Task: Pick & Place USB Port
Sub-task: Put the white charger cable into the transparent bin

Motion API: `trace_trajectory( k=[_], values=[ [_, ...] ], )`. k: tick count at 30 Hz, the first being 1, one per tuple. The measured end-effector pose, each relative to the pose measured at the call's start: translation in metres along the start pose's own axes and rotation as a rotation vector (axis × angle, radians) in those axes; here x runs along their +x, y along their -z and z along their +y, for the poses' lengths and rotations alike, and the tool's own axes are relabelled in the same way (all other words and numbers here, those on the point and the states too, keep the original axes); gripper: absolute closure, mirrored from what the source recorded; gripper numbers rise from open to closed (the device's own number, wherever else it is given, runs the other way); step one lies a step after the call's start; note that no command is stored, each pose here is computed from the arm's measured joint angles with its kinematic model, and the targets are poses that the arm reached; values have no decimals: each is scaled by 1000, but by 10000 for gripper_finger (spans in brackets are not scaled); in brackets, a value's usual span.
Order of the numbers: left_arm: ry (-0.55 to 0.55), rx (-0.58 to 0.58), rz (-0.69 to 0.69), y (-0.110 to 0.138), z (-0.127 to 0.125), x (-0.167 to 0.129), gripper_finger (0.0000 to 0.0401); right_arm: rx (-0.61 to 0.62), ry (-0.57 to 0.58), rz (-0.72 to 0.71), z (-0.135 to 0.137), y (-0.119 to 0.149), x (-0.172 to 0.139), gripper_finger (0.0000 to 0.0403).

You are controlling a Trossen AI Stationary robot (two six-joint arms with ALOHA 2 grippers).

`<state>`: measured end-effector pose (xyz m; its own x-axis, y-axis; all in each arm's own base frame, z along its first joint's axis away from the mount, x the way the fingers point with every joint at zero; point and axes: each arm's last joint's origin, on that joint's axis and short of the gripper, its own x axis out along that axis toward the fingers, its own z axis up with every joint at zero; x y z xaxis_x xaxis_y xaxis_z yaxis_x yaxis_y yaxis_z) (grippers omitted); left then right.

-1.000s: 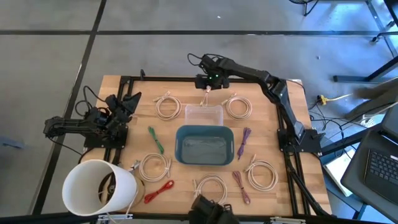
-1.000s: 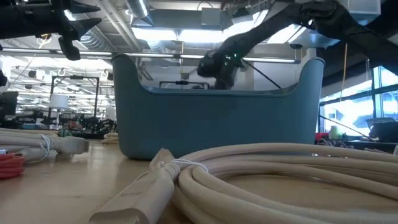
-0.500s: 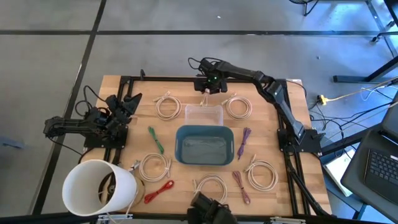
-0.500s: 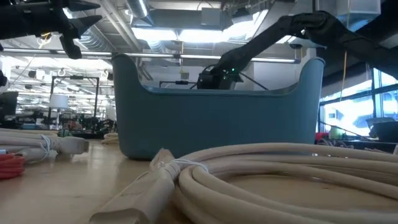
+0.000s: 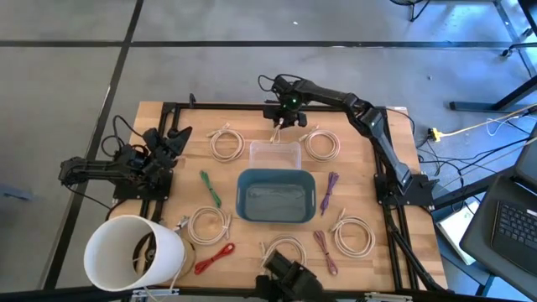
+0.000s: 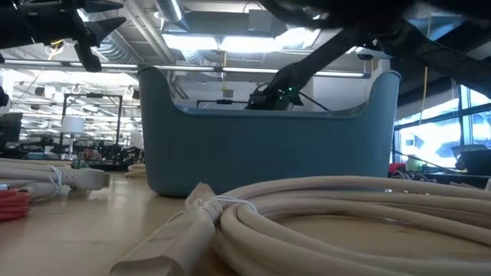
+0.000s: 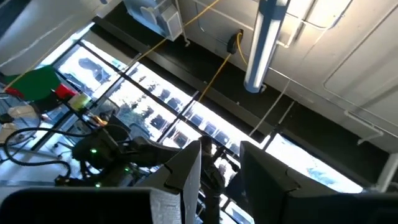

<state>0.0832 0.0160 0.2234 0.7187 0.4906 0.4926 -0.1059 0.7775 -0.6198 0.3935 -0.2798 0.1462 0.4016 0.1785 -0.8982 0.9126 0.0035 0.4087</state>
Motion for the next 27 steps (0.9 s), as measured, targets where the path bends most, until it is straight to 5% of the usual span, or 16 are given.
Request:
trace_trajectory(
  k=[27],
  values=[
    [23,-4,19,1,0,0,297,39,-54,83,-19,-22,3,294]
  ],
)
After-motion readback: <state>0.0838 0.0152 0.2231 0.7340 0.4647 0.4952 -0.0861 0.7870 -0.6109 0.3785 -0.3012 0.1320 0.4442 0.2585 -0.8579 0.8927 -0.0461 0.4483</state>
